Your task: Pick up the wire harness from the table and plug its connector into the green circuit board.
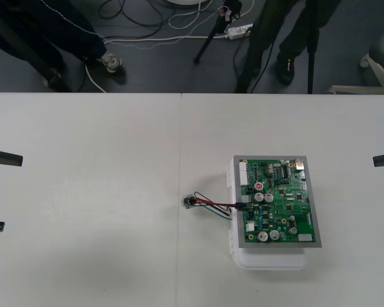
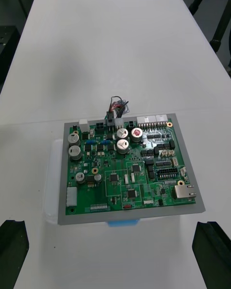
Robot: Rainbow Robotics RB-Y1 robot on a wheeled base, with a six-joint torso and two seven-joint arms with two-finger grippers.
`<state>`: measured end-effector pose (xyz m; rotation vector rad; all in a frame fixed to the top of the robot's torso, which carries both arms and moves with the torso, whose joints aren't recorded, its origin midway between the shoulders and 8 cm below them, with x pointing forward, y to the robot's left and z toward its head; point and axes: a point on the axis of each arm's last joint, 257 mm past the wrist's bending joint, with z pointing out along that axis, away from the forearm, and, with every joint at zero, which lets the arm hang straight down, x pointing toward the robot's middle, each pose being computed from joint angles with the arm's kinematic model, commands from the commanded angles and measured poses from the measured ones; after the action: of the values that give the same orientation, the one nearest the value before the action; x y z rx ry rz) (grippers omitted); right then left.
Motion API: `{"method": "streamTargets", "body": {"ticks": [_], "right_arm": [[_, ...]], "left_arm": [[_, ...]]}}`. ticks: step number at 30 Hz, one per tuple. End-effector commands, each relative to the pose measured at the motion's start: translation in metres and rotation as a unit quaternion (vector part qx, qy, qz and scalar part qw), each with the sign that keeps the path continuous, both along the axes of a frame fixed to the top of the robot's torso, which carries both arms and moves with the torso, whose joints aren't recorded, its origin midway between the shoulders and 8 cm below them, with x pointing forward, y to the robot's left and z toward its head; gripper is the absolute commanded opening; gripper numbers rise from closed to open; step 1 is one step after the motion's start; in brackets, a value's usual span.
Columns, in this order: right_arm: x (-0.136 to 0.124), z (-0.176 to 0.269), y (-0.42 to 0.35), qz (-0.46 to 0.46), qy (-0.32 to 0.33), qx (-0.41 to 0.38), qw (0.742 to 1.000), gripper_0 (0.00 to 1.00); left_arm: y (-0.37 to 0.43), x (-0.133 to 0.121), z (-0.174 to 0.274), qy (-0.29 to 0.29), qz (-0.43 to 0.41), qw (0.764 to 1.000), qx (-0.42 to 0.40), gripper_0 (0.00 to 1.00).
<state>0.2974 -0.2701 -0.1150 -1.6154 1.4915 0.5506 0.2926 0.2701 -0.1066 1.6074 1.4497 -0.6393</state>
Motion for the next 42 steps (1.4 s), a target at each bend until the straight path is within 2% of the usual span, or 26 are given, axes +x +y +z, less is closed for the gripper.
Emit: {"method": "streamTargets", "body": {"ticks": [1, 11, 29, 42], "right_arm": [[-0.016, -0.006, -0.012, 0.013, 0.028, -0.041, 0.999, 1.0], [-0.027, -0.008, -0.021, 0.022, 0.048, -0.065, 0.996, 1.0], [-0.035, -0.001, -0.009, 0.033, 0.041, -0.026, 0.998, 1.0], [-0.025, 0.014, -0.034, 0.009, 0.029, 0.017, 0.999, 1.0]], "left_arm": [[-0.004, -0.012, 0.001, 0.016, -0.015, 1.0, 0.008, 1.0], [-0.007, -0.014, 0.001, 0.016, -0.019, 1.0, 0.007, 1.0], [-0.007, -0.014, 0.001, 0.016, -0.019, 1.0, 0.007, 1.0], [-0.007, -0.014, 0.001, 0.016, -0.019, 1.0, 0.007, 1.0]]}}
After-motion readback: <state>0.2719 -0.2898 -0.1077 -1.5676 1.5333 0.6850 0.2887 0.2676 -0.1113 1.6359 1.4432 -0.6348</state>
